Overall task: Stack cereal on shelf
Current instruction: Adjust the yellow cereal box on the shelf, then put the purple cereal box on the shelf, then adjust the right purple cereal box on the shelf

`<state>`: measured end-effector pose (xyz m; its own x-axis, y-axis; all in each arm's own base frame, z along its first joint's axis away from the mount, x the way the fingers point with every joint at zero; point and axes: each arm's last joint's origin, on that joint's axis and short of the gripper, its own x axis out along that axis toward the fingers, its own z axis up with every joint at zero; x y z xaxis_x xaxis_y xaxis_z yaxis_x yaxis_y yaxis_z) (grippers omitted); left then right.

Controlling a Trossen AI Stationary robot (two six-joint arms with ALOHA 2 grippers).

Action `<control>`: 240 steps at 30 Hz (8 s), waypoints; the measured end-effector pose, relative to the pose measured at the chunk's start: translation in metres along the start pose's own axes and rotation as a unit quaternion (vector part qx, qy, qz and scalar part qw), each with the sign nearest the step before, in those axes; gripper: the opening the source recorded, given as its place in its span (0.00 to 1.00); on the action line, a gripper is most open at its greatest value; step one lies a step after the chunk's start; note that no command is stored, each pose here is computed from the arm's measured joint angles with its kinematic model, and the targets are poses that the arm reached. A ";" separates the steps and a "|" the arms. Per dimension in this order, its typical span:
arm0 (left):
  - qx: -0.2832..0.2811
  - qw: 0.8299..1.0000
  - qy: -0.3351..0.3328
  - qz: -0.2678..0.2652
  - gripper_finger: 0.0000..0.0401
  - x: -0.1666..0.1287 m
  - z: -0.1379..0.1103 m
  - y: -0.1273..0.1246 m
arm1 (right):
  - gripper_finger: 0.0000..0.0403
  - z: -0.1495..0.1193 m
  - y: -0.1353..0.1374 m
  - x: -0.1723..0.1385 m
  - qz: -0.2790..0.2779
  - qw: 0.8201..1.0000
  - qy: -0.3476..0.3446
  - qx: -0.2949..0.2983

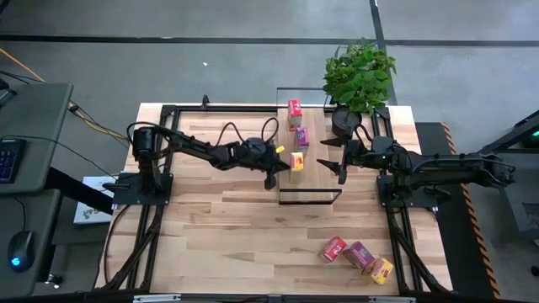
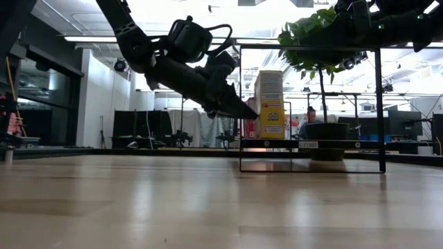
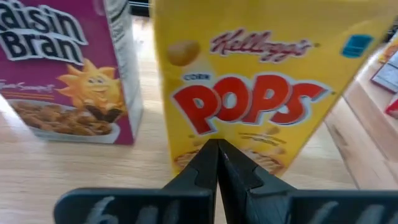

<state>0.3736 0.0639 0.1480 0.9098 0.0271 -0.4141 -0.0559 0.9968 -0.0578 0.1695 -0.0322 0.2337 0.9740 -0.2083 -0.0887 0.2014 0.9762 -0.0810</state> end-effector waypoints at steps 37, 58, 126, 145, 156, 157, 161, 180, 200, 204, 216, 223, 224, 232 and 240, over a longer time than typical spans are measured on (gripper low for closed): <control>-0.003 1.000 0.022 0.012 0.00 0.003 0.000 0.004 | 0.74 0.002 -0.001 0.000 -0.019 1.000 -0.009 0.001; -0.034 0.971 -0.232 0.055 0.00 -0.125 0.027 0.018 | 0.74 0.067 0.025 -0.035 0.032 0.904 0.344 0.251; -0.111 0.964 -0.239 0.033 0.00 -0.117 0.031 -0.038 | 0.20 0.100 0.214 -0.070 0.139 0.777 0.574 0.219; -0.098 0.966 -0.231 0.053 0.00 -0.117 0.029 -0.032 | 0.22 0.168 0.051 0.005 -0.209 0.889 0.398 0.082; -0.035 0.975 -0.212 0.057 0.00 -0.115 0.027 -0.033 | 0.22 0.097 -0.063 0.047 -0.215 0.819 0.463 0.261; -0.035 0.975 -0.212 0.057 0.00 -0.115 0.027 -0.033 | 0.22 0.092 -0.068 0.049 -0.215 0.820 0.455 0.271; -0.035 0.976 -0.209 0.057 0.00 -0.115 0.026 -0.033 | 0.22 0.072 -0.081 0.050 -0.237 0.809 0.446 0.299; -0.047 0.975 -0.209 0.054 0.00 -0.115 0.026 -0.033 | 0.22 0.041 -0.082 0.060 -0.253 0.792 0.406 0.378; -0.047 0.975 -0.208 0.054 0.00 -0.115 0.026 -0.033 | 0.57 0.044 -0.077 0.067 -0.269 0.802 0.375 0.379; -0.047 0.975 -0.208 0.054 0.00 -0.115 0.026 -0.033 | 0.57 0.046 -0.078 0.068 -0.266 0.808 0.366 0.379; -0.047 0.975 -0.208 0.054 0.00 -0.115 0.026 -0.033 | 0.57 0.061 -0.076 0.053 -0.248 0.836 0.351 0.340; -0.047 0.975 -0.208 0.054 0.00 -0.115 0.026 -0.033 | 0.56 0.076 -0.072 0.028 -0.258 0.859 0.338 0.286; -0.047 0.975 -0.208 0.054 0.00 -0.115 0.026 -0.033 | 0.55 0.076 -0.072 0.024 -0.265 0.857 0.345 0.276; -0.048 0.975 -0.208 0.054 0.00 -0.115 0.026 -0.033 | 0.15 0.062 -0.071 0.009 -0.334 0.823 0.407 0.212; -0.048 0.975 -0.208 0.054 0.00 -0.115 0.026 -0.033 | 0.03 -0.003 -0.064 0.016 -0.308 0.828 0.413 0.220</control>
<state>0.2816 0.0301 0.2210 0.9837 0.1791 -0.0184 -0.1800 0.9754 -0.1269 0.1714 -0.0984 0.2342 0.3053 -0.4691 -0.8287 0.8290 0.5591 -0.0110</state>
